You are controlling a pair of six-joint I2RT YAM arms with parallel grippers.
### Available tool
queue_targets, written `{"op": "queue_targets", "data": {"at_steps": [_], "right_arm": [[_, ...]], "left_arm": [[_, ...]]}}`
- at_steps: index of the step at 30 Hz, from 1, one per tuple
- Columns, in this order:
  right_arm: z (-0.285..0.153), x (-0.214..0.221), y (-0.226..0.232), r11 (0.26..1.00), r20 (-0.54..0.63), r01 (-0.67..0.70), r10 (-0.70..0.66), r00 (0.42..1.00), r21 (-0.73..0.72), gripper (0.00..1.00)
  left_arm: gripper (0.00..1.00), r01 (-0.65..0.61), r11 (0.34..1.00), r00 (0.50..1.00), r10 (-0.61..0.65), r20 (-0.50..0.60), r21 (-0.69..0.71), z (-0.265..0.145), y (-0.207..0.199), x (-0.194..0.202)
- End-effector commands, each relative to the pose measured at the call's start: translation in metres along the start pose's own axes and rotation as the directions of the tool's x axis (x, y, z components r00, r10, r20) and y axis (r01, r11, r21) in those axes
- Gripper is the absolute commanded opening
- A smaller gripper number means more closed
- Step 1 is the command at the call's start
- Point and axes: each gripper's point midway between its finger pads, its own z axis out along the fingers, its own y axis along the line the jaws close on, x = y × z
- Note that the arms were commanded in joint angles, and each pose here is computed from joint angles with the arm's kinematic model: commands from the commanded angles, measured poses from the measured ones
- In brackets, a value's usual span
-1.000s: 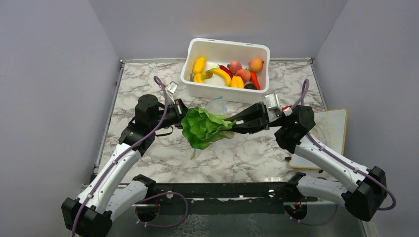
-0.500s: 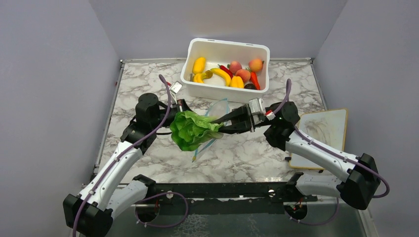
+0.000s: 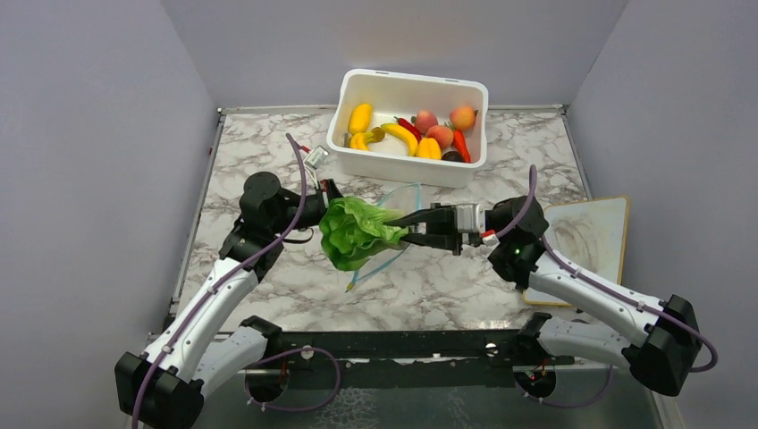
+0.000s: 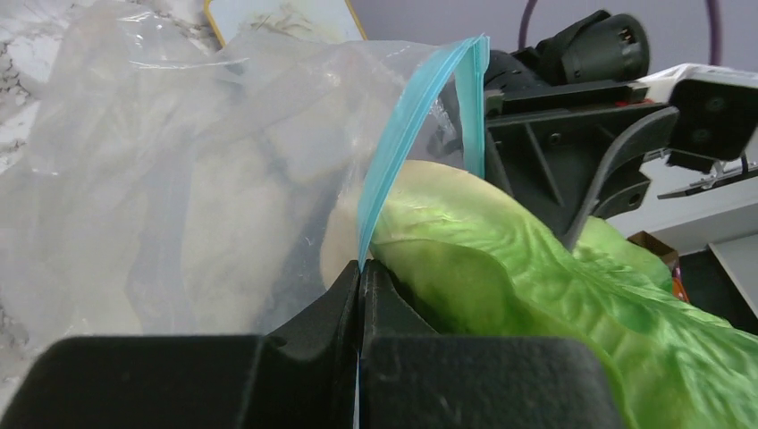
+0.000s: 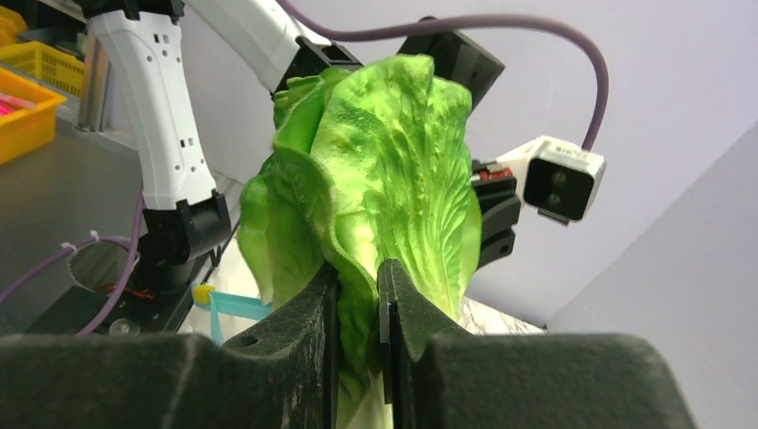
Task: Place the food in the zip-top bag and seal the zipper
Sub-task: Place the fake vegetable in the zipper food storage bag.
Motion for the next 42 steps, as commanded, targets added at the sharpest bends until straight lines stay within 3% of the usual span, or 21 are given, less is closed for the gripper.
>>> {"op": "queue_targets", "data": {"at_steps": [1, 7, 13, 17, 21, 24, 27, 32, 35, 39, 42], "right_arm": [[-0.011, 0.006, -0.013, 0.989, 0.018, 0.041, -0.044, 0.999, 0.142, 0.14], [-0.021, 0.027, -0.021, 0.973, -0.078, -0.021, 0.039, 0.996, 0.228, 0.21], [-0.044, 0.043, -0.002, 0.962, -0.159, -0.064, 0.11, 0.981, 0.266, 0.42], [-0.06, 0.048, 0.001, 0.945, -0.187, -0.026, 0.092, 0.978, 0.325, 0.45], [-0.065, 0.056, -0.004, 0.917, -0.199, -0.093, 0.182, 0.963, 0.388, 0.45], [-0.067, 0.066, -0.013, 0.855, -0.207, -0.201, 0.332, 0.92, 0.478, 0.45], [-0.072, 0.082, -0.021, 0.757, -0.214, -0.3, 0.498, 0.84, 0.581, 0.46], [-0.067, 0.1, -0.002, 0.696, -0.237, -0.431, 0.646, 0.726, 0.575, 0.46], [-0.068, 0.103, 0.004, 0.637, -0.175, -0.488, 0.696, 0.696, 0.596, 0.41], [-0.069, 0.094, 0.006, 0.513, 0.008, -0.602, 0.757, 0.654, 0.612, 0.15], [-0.066, 0.085, 0.008, 0.427, 0.141, -0.695, 0.787, 0.601, 0.578, 0.08]], "left_arm": [[0.0, -0.015, 0.992, 1.0, 0.016, -0.009, 0.128, -0.006, -0.031, 0.003], [0.0, -0.012, 0.989, 1.0, 0.012, 0.0, 0.148, -0.008, -0.041, 0.0], [0.0, -0.003, 0.988, 1.0, 0.004, -0.001, 0.152, -0.009, -0.042, 0.001], [0.0, -0.012, 0.986, 1.0, 0.013, -0.002, 0.164, -0.009, -0.048, -0.001], [0.0, -0.02, 0.986, 1.0, 0.019, 0.007, 0.165, -0.009, -0.049, -0.004], [0.0, -0.011, 0.988, 1.0, 0.01, 0.005, 0.157, -0.008, -0.045, -0.003], [0.0, 0.004, 0.989, 1.0, -0.004, 0.001, 0.147, -0.007, -0.038, 0.0], [0.0, 0.003, 0.991, 1.0, -0.005, 0.015, 0.137, -0.006, -0.035, -0.002], [0.0, -0.001, 0.994, 1.0, -0.002, 0.031, 0.111, -0.003, -0.028, -0.005], [0.0, -0.001, 0.999, 0.999, 0.0, 0.048, 0.032, 0.001, -0.007, -0.007], [0.0, 0.017, 1.0, 0.997, -0.018, 0.078, 0.018, 0.002, 0.0, -0.009]]}}
